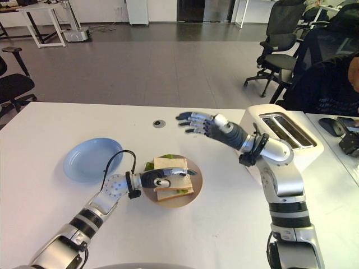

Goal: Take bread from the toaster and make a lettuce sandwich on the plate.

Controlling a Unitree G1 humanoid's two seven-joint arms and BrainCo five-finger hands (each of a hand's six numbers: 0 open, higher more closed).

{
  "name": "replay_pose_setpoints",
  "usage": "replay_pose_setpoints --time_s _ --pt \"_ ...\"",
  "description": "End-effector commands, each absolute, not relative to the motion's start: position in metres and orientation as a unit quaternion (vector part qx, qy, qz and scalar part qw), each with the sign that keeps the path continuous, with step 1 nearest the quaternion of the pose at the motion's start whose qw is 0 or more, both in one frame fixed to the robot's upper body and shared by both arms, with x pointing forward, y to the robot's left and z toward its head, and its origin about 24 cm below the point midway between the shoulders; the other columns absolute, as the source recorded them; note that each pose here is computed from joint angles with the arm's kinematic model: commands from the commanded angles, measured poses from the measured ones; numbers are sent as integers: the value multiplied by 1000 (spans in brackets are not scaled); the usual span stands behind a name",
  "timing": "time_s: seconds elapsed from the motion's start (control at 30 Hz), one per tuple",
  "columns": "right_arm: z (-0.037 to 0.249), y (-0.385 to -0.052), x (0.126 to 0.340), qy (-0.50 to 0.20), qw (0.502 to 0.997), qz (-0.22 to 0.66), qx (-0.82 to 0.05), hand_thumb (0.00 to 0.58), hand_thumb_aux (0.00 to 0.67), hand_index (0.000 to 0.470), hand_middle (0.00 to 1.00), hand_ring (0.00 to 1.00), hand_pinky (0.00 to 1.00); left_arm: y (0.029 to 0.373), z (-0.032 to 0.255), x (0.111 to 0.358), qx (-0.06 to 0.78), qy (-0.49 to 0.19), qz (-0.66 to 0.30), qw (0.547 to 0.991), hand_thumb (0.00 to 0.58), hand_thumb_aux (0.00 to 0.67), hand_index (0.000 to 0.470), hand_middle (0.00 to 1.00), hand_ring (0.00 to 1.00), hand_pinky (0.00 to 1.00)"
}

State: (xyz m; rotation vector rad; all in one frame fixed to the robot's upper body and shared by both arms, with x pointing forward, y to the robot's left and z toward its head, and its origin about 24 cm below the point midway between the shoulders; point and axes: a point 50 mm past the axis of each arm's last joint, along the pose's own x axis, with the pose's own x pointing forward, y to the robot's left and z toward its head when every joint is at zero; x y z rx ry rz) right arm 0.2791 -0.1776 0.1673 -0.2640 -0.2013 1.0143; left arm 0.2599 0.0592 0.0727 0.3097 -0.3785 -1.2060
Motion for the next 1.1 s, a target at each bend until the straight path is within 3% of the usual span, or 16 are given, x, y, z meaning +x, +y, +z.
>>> replay_pose_setpoints --time_s 0.03,0.13,0.2,0.3,0.37,0.47,0.6,0.73,0.8,0.93,1.1 --pt "151 -167 267 -44 830 538 -142 580 670 470 1000 1000 1000 66 113 255 52 -247 -561 788 580 670 470 1000 1000 1000" --pt "117 -159 241 76 755 631 -162 580 670 470 1000 1000 1000 70 106 234 13 -176 -636 751 580 670 470 1000 1000 1000" --pt "90 -158 218 164 693 681 -170 580 670 470 1000 1000 1000 80 73 218 45 -43 -699 713 580 670 470 1000 1000 1000" --pt "62 -152 194 234 641 713 -159 580 670 470 1000 1000 1000 110 24 208 127 139 -704 685 580 670 470 1000 1000 1000" --pt "49 -152 185 261 625 718 -158 580 670 470 1000 1000 1000 122 11 206 159 190 -696 674 580 670 470 1000 1000 1000" --pt "38 -157 184 282 628 704 -172 580 670 470 1000 1000 1000 127 6 208 189 206 -688 670 580 670 470 1000 1000 1000" --pt "34 -157 207 256 680 659 -193 580 670 470 1000 1000 1000 121 13 231 216 128 -646 721 580 670 470 1000 1000 1000" --pt "31 -157 260 182 782 546 -237 580 670 470 1000 1000 1000 116 21 263 255 23 -576 777 580 670 470 1000 1000 1000" --pt "30 -154 286 147 827 486 -241 580 670 470 1000 1000 1000 114 23 282 259 2 -538 802 580 670 470 1000 1000 1000" --pt "32 -163 316 124 886 380 -235 580 670 470 1000 1000 1000 92 20 320 288 9 -488 824 580 670 470 1000 1000 1000" --pt "36 -167 350 132 903 295 -284 580 670 470 1000 1000 1000 83 27 348 271 49 -395 876 580 670 470 1000 1000 1000"
